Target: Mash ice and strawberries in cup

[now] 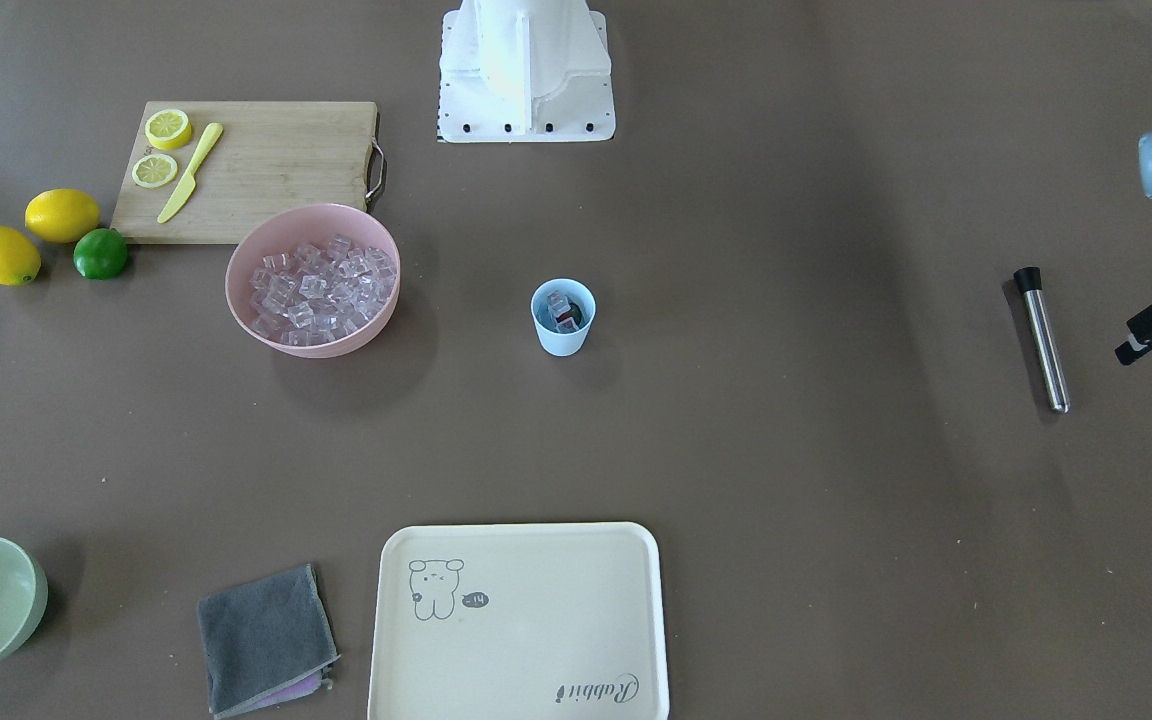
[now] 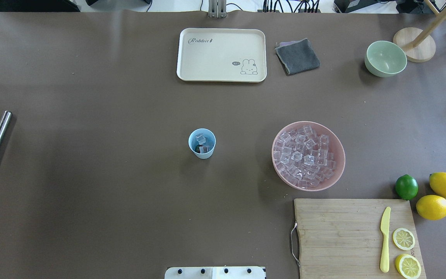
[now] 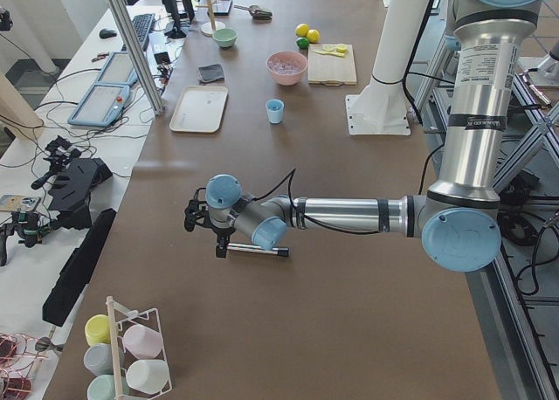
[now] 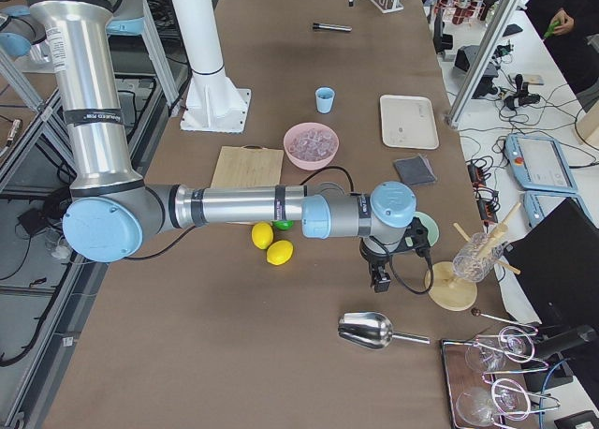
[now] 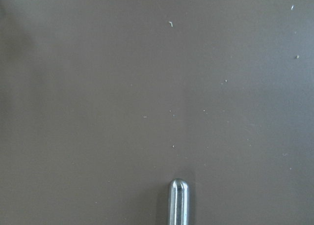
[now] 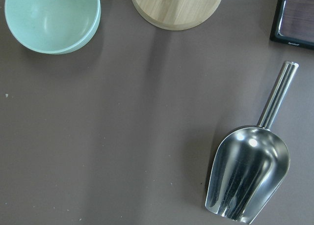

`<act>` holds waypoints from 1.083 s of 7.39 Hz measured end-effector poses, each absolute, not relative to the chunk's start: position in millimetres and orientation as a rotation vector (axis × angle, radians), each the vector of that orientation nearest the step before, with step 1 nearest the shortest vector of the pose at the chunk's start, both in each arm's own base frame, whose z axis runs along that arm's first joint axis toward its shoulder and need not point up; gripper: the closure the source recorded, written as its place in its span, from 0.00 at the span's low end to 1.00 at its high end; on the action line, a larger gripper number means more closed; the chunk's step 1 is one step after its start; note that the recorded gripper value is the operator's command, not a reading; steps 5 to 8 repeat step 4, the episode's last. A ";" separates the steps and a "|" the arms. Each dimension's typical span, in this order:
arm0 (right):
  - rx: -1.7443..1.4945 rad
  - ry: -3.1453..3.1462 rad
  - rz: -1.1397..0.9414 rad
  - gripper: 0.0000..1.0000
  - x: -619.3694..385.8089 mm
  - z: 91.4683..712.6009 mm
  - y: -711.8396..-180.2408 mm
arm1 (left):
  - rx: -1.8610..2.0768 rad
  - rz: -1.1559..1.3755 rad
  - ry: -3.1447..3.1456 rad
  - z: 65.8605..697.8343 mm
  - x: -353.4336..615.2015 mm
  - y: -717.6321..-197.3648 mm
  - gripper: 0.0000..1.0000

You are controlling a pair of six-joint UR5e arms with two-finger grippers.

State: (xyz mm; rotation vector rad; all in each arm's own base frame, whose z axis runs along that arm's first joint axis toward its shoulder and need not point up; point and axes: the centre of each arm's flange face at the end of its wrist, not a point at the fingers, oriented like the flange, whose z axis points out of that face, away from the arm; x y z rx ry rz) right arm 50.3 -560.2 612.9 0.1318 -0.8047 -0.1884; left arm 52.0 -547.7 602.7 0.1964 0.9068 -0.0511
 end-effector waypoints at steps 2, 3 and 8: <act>0.124 -0.807 -0.185 0.00 48.5 615.6 -558.5 | 0.246 -0.047 0.887 556.1 -7.8 -544.2 0.02; 0.120 -0.810 -0.182 0.00 48.1 617.7 -556.7 | 0.272 -0.021 0.866 546.0 -33.1 -532.8 0.02; 0.118 -0.813 -0.181 0.00 47.9 618.6 -555.8 | 0.294 0.009 0.845 547.2 -49.9 -520.7 0.02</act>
